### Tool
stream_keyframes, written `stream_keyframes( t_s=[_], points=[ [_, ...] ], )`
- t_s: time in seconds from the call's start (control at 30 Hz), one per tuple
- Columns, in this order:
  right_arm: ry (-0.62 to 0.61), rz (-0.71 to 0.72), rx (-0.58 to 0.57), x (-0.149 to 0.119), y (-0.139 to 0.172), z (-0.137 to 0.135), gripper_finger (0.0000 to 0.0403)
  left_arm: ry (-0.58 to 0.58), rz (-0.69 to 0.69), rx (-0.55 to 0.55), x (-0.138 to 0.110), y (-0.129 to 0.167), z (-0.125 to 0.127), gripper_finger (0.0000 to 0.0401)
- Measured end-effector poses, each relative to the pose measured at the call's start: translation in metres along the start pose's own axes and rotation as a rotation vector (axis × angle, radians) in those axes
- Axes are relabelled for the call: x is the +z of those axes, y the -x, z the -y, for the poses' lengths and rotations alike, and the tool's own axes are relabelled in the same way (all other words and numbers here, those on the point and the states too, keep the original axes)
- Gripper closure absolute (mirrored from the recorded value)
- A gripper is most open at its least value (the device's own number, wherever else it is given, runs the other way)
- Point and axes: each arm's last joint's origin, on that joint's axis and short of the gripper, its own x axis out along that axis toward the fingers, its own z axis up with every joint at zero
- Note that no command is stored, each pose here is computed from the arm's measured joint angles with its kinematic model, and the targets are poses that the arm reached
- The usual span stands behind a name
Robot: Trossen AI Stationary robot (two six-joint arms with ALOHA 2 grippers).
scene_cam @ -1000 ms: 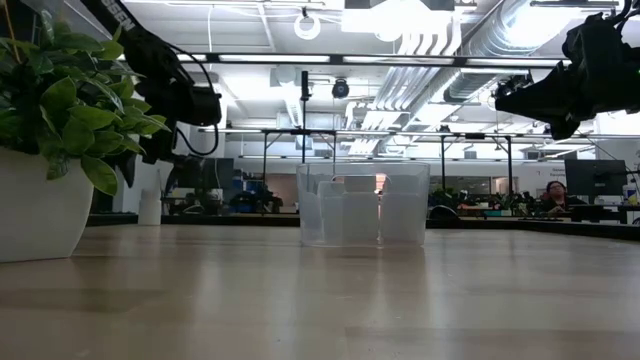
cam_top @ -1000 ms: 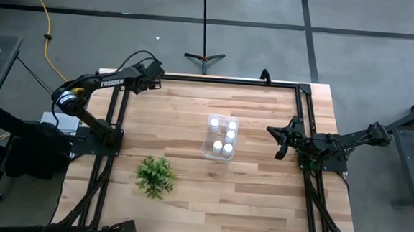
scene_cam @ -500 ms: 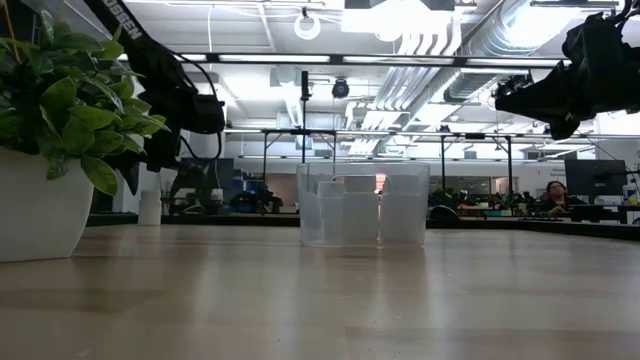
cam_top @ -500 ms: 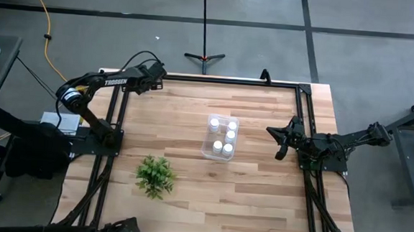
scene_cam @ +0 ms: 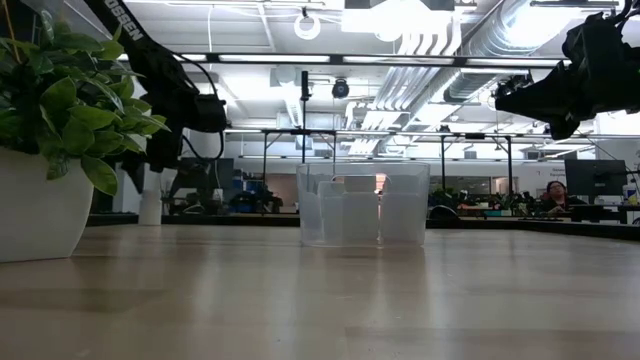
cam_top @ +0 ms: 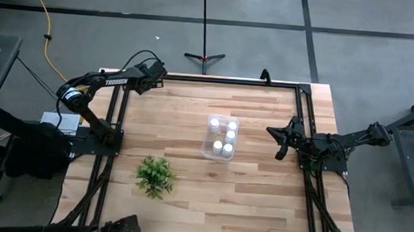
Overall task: Pick and place pill bottles into a basket
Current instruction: Put the white medicine bottle into the transparent bin
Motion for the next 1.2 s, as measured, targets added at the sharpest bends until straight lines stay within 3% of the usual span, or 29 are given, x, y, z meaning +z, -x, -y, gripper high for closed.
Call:
stream_keyframes(
  t_s=[0.23,0.63,1.2],
  points=[
    [0.0,0.0,0.0,0.0,0.0,0.0,0.0402,-0.023,0.003,-0.001,-0.0001,-0.0008,0.0009,0.0126],
    [0.001,0.0,0.0,-0.0001,0.0,0.0,0.0402,-0.044,-0.023,0.013,-0.0049,-0.0078,0.0043,0.0139],
    [0.0,0.0,0.0,0.0,0.0,0.0,0.0401,-0.084,-0.05,-0.021,-0.0044,-0.0066,0.0054,0.019]
  ],
)
